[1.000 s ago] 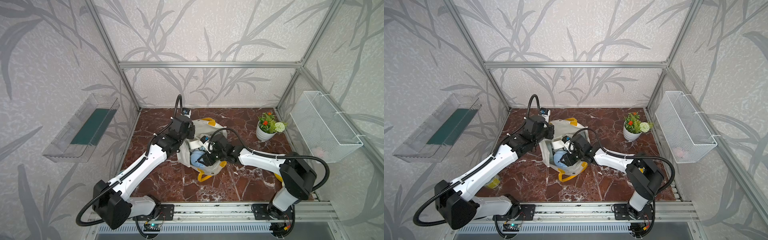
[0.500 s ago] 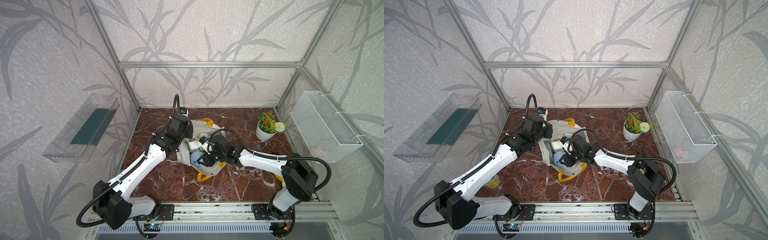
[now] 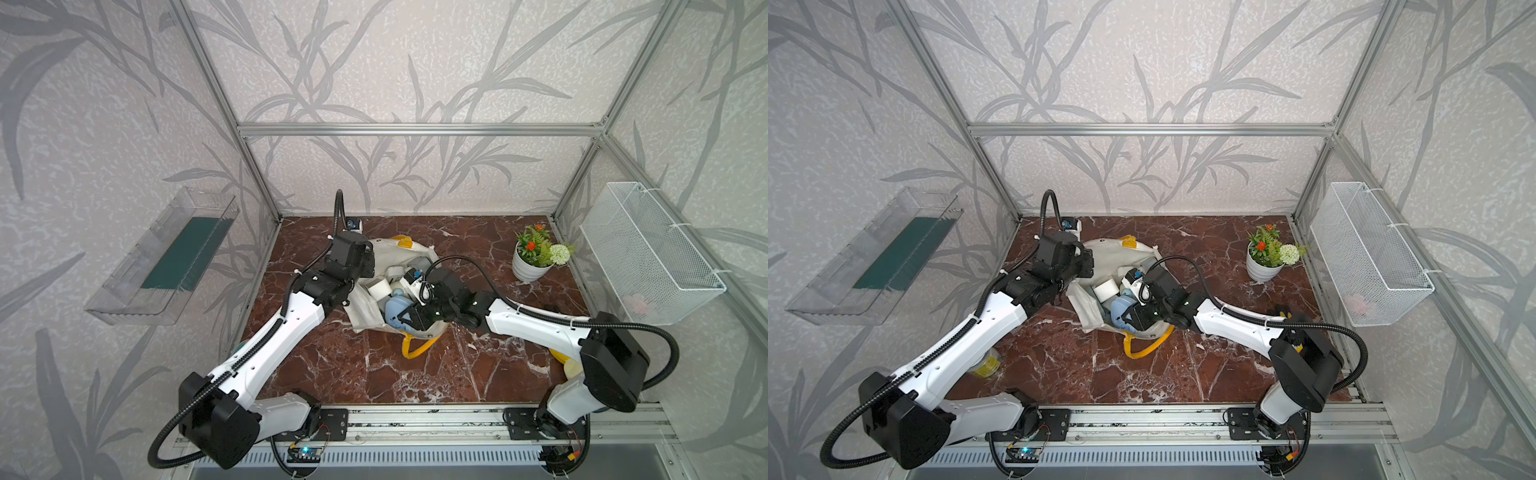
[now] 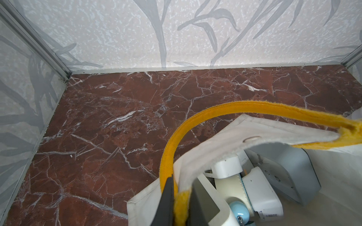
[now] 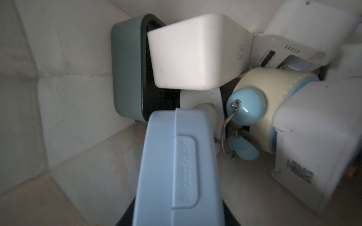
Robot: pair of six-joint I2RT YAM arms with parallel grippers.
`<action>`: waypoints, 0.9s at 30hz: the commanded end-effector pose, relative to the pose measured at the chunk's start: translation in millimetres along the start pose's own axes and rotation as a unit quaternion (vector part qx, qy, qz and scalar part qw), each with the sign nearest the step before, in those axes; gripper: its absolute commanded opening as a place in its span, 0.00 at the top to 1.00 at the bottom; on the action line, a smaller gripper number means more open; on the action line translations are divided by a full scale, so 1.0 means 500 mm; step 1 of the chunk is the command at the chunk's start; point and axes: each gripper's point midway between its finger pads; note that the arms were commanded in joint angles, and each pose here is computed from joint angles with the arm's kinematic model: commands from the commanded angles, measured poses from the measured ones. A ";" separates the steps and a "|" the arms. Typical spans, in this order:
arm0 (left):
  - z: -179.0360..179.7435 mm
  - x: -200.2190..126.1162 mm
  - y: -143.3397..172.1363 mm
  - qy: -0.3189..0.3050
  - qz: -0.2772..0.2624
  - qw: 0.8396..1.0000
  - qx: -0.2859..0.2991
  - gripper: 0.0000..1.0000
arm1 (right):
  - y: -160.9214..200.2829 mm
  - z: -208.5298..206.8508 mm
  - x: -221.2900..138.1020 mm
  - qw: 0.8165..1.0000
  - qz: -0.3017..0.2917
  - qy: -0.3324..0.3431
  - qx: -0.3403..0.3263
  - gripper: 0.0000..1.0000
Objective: Take the alarm clock out of the canvas bag
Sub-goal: Pick up the alarm from the canvas bag.
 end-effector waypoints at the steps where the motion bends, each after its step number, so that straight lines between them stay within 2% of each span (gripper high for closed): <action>1: 0.020 -0.020 -0.033 -0.016 -0.034 0.999 -0.028 1.00 | -0.034 0.007 -0.037 0.999 -0.028 0.013 -0.010 0.77; 11: 0.025 -0.018 -0.032 -0.018 -0.034 0.999 -0.032 1.00 | -0.073 0.013 -0.084 0.997 -0.057 0.028 -0.031 0.81; 27: 0.018 -0.016 -0.032 -0.007 -0.031 0.999 -0.041 1.00 | -0.155 0.009 -0.211 0.980 -0.160 0.091 -0.076 0.81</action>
Point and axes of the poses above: each gripper's point midway between its finger pads, its own x axis out along the fingers, its own z axis along the line the jaws close on, y = z × x, and after that the axes turned 13 degrees about -x, right-handed
